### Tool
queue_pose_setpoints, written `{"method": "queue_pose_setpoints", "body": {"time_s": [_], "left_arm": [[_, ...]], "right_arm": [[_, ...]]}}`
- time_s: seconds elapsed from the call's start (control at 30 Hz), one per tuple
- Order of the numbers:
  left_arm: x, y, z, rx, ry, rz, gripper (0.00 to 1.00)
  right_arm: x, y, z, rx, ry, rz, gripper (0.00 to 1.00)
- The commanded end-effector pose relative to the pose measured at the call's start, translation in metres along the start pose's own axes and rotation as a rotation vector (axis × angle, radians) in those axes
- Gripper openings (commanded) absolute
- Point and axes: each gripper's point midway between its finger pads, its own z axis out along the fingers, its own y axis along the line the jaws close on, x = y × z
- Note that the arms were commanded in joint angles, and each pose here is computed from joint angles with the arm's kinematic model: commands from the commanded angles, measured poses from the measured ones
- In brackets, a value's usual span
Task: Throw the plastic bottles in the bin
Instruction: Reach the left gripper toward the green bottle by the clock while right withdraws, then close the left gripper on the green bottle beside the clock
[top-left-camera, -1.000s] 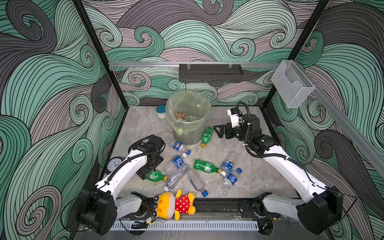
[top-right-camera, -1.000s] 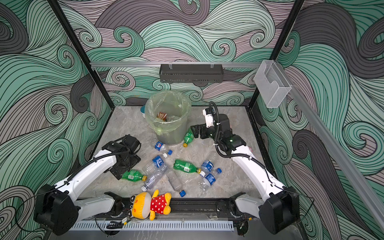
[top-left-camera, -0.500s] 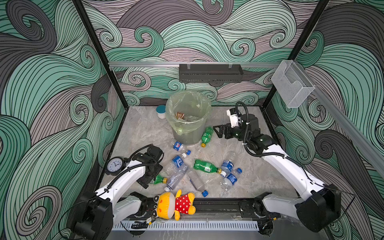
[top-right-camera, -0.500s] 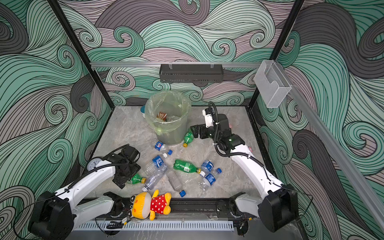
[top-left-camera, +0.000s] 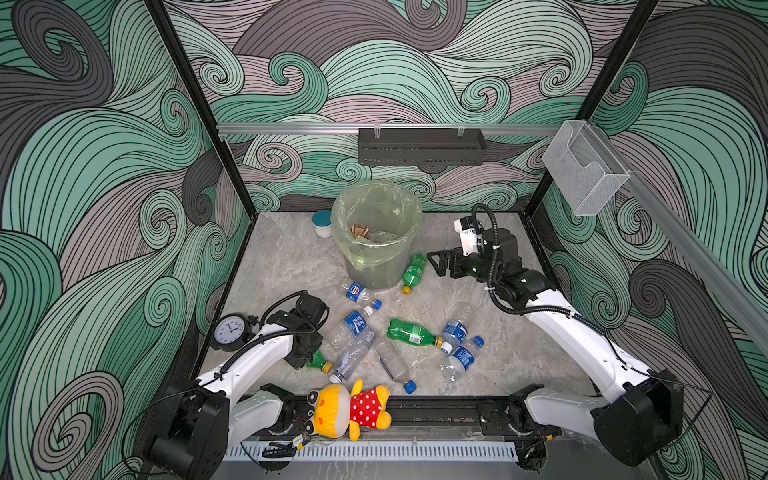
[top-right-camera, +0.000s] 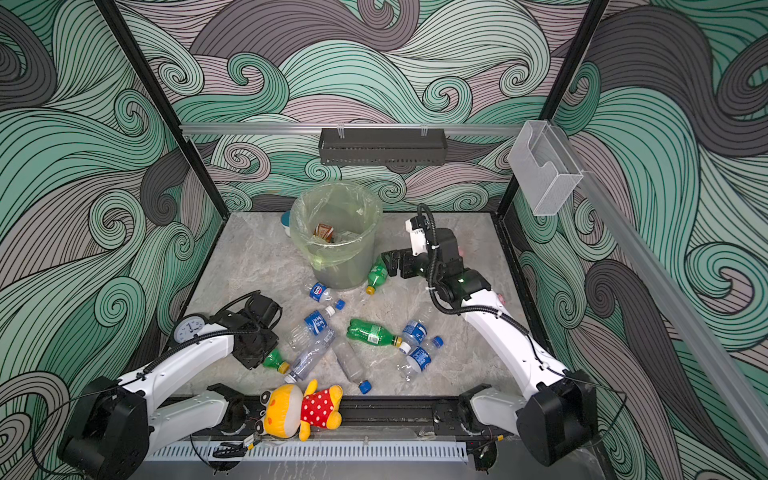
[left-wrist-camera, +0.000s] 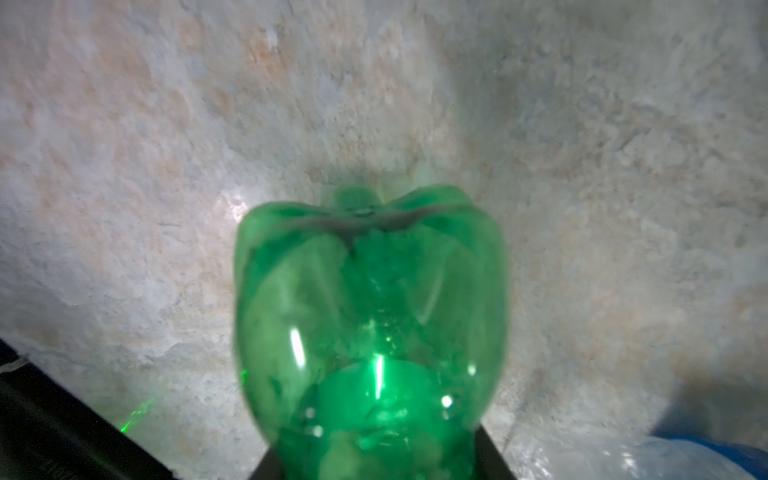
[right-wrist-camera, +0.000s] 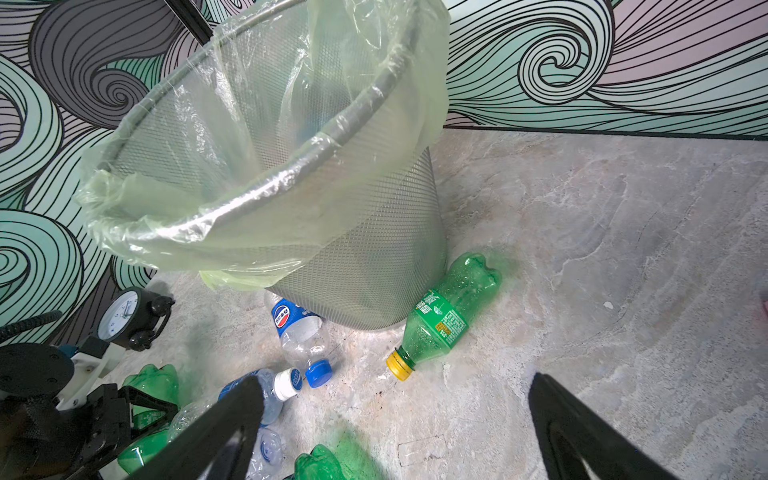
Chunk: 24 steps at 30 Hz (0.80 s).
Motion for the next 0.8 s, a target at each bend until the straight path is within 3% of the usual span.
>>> {"method": "queue_pose_setpoints", "body": {"time_s": [0.0, 0.27, 0.47, 0.77], "left_arm": [[-0.015, -0.006, -0.012, 0.04, -0.075, 0.054, 0.35], [-0.042, -0.041, -0.062, 0.307, -0.27, 0.254, 0.33], [-0.059, -0.047, -0.11, 0.39, -0.405, 0.392, 0.34], [-0.052, -0.078, -0.156, 0.421, -0.366, 0.718, 0.34]], "right_arm": [[0.001, -0.004, -0.007, 0.023, -0.008, -0.011, 1.0], [0.015, -0.013, -0.015, 0.074, 0.031, -0.044, 1.0], [0.029, -0.022, -0.025, 0.13, 0.065, -0.078, 1.0], [0.049, -0.036, -0.033, 0.195, 0.115, -0.095, 1.0]]}}
